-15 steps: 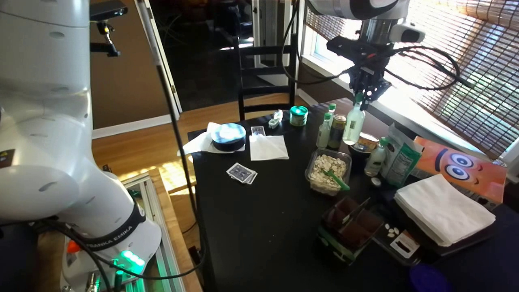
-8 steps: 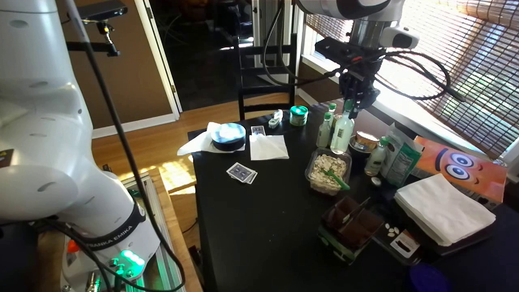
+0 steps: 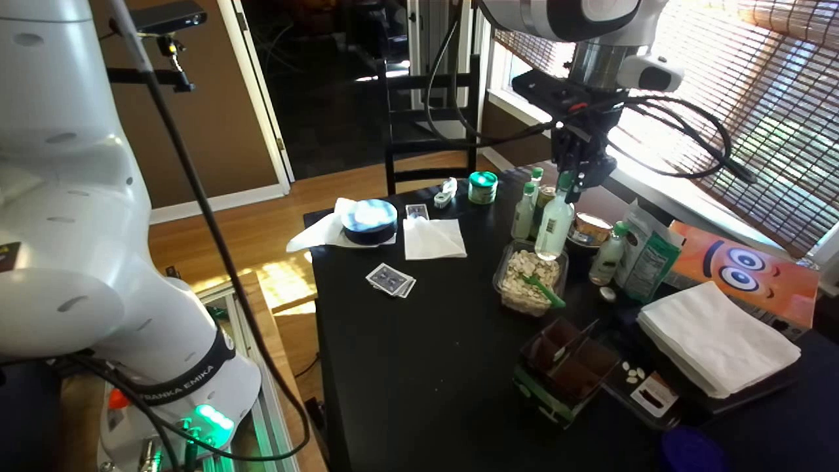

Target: Put one of the bottles in the package on the right

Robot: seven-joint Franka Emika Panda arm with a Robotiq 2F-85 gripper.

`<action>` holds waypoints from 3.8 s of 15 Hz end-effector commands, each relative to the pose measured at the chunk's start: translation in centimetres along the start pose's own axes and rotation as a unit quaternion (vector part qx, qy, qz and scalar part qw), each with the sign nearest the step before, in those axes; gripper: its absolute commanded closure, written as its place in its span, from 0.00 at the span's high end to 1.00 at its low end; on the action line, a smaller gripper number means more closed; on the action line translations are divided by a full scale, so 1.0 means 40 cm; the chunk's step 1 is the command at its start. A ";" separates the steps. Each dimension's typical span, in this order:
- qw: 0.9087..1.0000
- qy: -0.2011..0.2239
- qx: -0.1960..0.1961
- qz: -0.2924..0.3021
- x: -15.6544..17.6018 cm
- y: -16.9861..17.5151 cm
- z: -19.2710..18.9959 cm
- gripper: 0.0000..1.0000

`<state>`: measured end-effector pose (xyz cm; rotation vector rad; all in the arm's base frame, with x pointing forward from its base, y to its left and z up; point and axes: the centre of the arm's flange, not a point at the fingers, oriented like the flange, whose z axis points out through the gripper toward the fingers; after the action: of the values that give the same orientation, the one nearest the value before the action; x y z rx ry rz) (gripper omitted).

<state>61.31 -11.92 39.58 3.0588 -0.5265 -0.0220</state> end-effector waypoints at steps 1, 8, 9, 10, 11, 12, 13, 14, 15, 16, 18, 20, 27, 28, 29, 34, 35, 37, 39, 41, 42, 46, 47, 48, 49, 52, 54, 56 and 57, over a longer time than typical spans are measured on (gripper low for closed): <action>0.999 0.005 0.016 0.038 -0.081 0.093 -0.018 0.07; 0.995 0.005 0.009 0.099 -0.111 0.231 0.037 0.07; 0.995 0.007 0.006 0.104 -0.107 0.241 0.051 0.07; 0.994 0.009 0.005 0.108 -0.104 0.252 0.063 0.07; 0.993 0.015 0.003 0.115 -0.099 0.263 0.075 0.07; 0.992 0.017 0.003 0.122 -0.095 0.273 0.087 0.07; 0.991 0.021 0.002 0.129 -0.092 0.281 0.097 0.07; 0.991 0.023 0.001 0.135 -0.091 0.287 0.104 0.07; 0.990 0.024 0.001 0.141 -0.092 0.294 0.110 0.07; 0.989 0.024 0.001 0.145 -0.092 0.300 0.118 0.07; 0.988 0.019 -0.002 0.152 -0.091 0.309 0.136 0.07; 0.987 0.016 -0.001 0.159 -0.089 0.314 0.151 0.07; 0.987 0.019 -0.005 0.162 -0.076 0.312 0.195 0.07; 0.986 0.018 -0.004 0.163 -0.075 0.313 0.202 0.07; 0.987 0.019 -0.004 0.162 -0.073 0.313 0.208 0.07; 0.987 0.023 -0.002 0.160 -0.061 0.309 0.242 0.07; 0.987 0.023 -0.003 0.159 -0.058 0.309 0.252 0.07; 0.987 0.021 -0.003 0.156 -0.054 0.312 0.275 0.07; 0.988 0.020 0.000 0.152 -0.052 0.314 0.301 0.07; 0.988 0.023 0.005 0.151 -0.048 0.318 0.328 0.07; 0.988 0.025 0.010 0.152 -0.046 0.322 0.343 0.07; 0.987 0.026 0.019 0.158 -0.041 0.340 0.393 0.07; 0.987 0.025 0.018 0.159 -0.040 0.345 0.404 0.07; 0.987 0.024 0.019 0.159 -0.041 0.348 0.412 0.07; 0.987 0.023 0.018 0.159 -0.042 0.351 0.419 0.07; 0.987 0.021 0.015 0.157 -0.042 0.350 0.428 0.07; 0.988 0.017 0.015 0.155 -0.043 0.344 0.422 0.55; 0.988 0.020 0.014 0.149 -0.048 0.330 0.388 0.68; 0.988 0.022 0.011 0.149 -0.052 0.321 0.364 0.76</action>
<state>54.83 -24.72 23.32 2.9422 -1.0006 0.0411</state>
